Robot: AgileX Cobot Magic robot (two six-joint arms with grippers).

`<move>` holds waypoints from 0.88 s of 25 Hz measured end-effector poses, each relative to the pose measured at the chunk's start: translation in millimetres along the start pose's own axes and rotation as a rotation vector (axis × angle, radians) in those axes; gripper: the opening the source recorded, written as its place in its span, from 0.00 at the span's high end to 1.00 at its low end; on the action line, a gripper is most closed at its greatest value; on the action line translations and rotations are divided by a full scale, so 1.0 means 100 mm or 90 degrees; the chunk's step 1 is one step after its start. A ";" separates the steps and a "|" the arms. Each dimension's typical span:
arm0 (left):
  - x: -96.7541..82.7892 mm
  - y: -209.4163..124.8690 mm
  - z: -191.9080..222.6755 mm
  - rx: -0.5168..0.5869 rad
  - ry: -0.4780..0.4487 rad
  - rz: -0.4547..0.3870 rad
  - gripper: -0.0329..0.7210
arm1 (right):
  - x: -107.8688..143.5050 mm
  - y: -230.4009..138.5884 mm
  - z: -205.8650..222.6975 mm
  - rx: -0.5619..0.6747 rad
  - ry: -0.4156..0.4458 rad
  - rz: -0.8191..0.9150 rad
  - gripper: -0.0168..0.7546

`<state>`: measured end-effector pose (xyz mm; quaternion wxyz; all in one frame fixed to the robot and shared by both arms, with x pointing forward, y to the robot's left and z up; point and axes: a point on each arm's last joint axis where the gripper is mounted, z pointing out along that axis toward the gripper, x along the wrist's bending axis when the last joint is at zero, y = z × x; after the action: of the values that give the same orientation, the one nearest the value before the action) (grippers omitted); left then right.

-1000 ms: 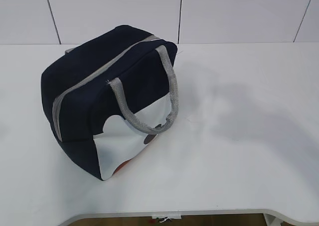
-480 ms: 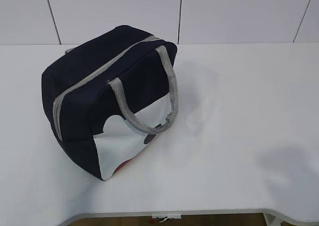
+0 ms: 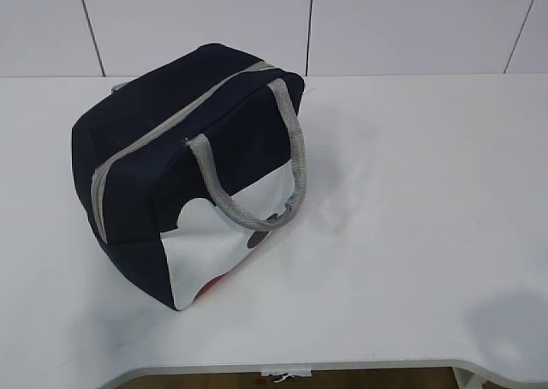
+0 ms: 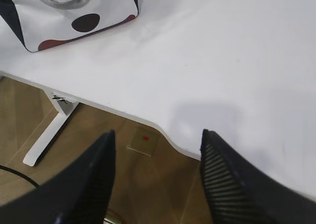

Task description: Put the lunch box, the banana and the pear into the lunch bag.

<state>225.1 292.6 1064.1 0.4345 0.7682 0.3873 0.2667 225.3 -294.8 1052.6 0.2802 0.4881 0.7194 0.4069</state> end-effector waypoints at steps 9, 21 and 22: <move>-0.01 -0.07 0.03 -0.002 -0.001 -0.004 0.58 | -0.01 -0.04 0.02 -0.010 -0.011 -0.004 0.40; -0.01 -0.07 0.03 -0.001 0.003 -0.008 0.59 | -0.02 -0.06 0.05 0.003 -0.012 -0.004 0.40; -0.01 -0.07 0.03 -0.001 0.010 -0.012 0.59 | -0.02 -0.06 0.05 0.003 -0.015 -0.002 0.40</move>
<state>224.5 292.4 1056.7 0.4343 0.7621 0.3976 0.2691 226.9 -295.9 1044.6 0.2884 0.4926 0.7176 0.3991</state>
